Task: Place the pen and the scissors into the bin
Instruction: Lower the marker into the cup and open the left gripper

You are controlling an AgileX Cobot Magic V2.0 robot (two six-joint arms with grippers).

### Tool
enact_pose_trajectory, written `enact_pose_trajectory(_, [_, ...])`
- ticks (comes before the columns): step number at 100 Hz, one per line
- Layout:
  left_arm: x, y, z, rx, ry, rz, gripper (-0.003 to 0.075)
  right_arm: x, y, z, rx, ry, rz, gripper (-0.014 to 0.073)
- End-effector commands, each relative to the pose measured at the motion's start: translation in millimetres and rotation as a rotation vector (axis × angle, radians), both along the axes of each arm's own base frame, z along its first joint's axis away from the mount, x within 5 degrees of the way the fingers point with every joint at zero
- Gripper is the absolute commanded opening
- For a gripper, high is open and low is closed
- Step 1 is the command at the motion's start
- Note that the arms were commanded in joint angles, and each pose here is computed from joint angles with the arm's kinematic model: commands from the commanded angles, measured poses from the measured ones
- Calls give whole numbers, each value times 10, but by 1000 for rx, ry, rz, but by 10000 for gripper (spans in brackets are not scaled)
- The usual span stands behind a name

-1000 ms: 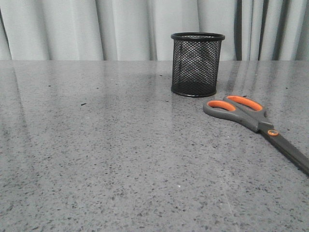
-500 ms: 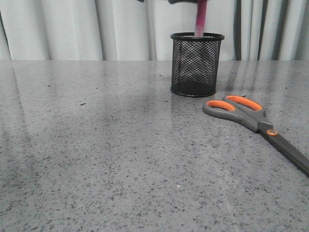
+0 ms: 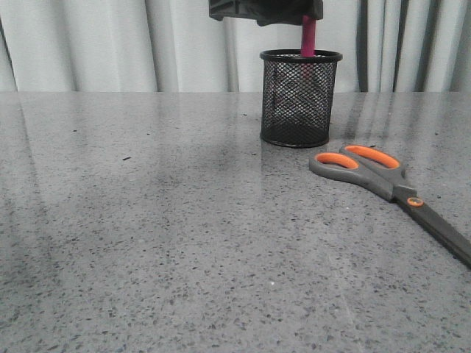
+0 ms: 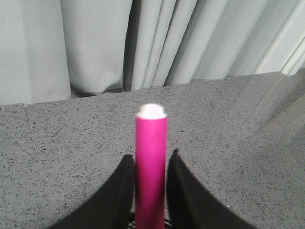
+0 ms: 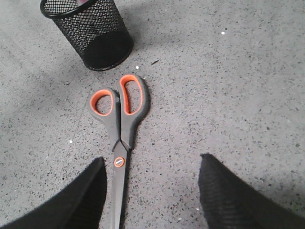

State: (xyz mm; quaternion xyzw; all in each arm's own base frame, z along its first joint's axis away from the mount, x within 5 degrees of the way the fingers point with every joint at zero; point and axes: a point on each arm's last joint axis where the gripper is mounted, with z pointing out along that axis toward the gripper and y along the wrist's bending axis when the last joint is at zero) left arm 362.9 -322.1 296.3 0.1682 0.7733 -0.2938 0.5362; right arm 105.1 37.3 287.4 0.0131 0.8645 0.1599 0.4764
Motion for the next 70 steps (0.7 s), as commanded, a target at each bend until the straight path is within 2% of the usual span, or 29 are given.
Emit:
enact_pose_trajectory(1, [-72, 58, 436, -73, -123, 23, 398, 44, 26, 170, 7, -104, 23, 384])
enact_pose_trajectory(7, [-88, 83, 500, -69, -145, 20, 522, 45, 26, 172, 8, -106, 24, 384])
enact_pose_trajectory(14, [-145, 128, 643, -75, -175, 13, 567, 46, 24, 173, 2, -108, 24, 384])
enact_pose_trajectory(21, [-245, 209, 870, -97, -210, 6, 548, 42, 20, 200, 2, -106, 21, 384])
enact_pose_trajectory(28, [-422, 327, 1160, -91, -249, -31, 489, 37, 14, 284, -37, -132, 40, 384])
enact_pose_trajectory(39, [-798, 579, 1596, -7, -307, -119, 368, 26, 41, 512, -130, -228, 124, 384])
enact_pose_trajectory(47, [-1088, 768, 1813, 55, -297, -187, 347, 37, 92, 678, -197, -269, 197, 384])
enact_pose_trajectory(54, [-1341, 940, 1942, 87, -261, -242, 347, 92, 172, 775, -261, -233, 268, 384])
enact_pose_trajectory(70, [-1838, 1329, 2076, 121, -232, -302, 347, 387, 453, 813, -370, -22, 369, 384])
